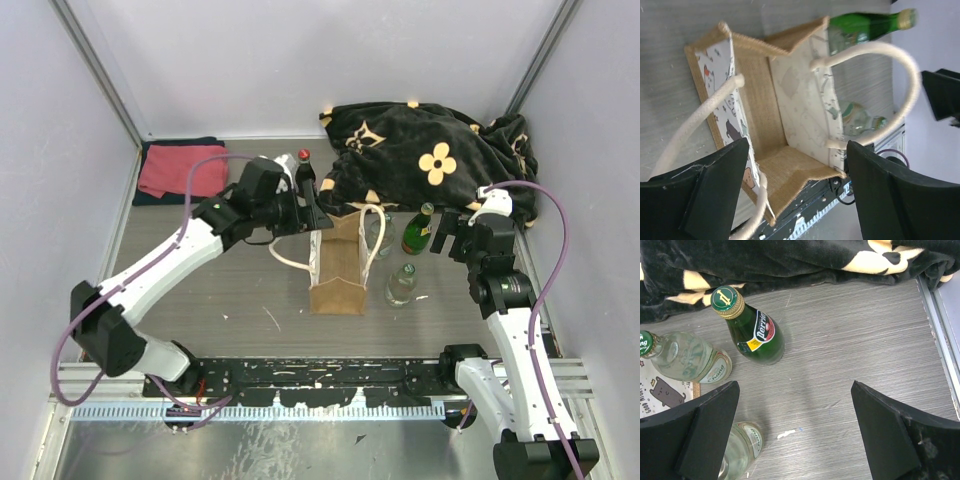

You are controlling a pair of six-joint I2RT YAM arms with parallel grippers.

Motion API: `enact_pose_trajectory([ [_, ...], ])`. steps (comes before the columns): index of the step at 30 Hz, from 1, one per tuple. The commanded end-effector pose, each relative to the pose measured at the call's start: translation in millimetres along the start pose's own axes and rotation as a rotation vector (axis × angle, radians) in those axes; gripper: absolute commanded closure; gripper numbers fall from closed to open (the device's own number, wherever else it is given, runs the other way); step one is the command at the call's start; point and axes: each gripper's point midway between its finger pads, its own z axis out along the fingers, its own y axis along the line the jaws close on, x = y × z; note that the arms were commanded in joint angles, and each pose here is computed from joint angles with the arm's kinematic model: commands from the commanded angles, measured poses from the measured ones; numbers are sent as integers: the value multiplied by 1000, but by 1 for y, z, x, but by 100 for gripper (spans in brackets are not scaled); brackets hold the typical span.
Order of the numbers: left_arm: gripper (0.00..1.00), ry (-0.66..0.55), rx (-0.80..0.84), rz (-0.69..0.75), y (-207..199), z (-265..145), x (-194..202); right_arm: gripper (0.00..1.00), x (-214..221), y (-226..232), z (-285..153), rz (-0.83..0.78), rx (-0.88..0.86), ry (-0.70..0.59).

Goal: Place the beverage into the canvas bag

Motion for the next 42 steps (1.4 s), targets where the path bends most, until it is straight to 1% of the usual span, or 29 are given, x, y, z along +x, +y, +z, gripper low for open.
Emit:
enact_pose_trajectory([
  [1, 14, -137, 27, 103, -21, -44, -30, 0, -24, 2, -5, 5, -8, -82],
  [4, 13, -187, 26, 132, -23, -57, -38, 0, -25, 2, -5, 3, -9, -81],
  [7, 13, -315, -16, 235, -16, -62, -61, 0, -23, 2, -5, 3, -9, -80],
  [8, 13, -363, -34, 293, -12, -60, -70, 0, -22, 1, -5, 4, -8, -78],
  [9, 9, -419, -55, 344, -7, -57, -80, 0, -21, 1, -5, 4, -7, -77],
  [10, 8, -467, -83, 388, 0, -52, -88, 0, -20, 1, -4, 4, -9, -75],
  [12, 7, -562, -97, 461, 5, -44, -105, 0, -18, 2, -2, 4, -10, -69],
  [17, 5, -696, -148, 617, 16, -27, -126, 0, -15, 2, 4, 1, -7, -59],
  [21, 2, -748, -176, 692, 17, -14, -140, 0, -12, 3, 9, 11, -8, -51],
  [24, 2, -759, -167, 709, 16, -3, -143, 0, -11, 4, 10, 20, -10, -47],
  [33, 2, -734, -191, 654, 31, 29, -153, 0, -13, 1, 7, 13, 3, -54],
  [42, 2, -750, -217, 636, 45, 51, -174, 0, -8, 0, 9, 6, 9, -38],
])
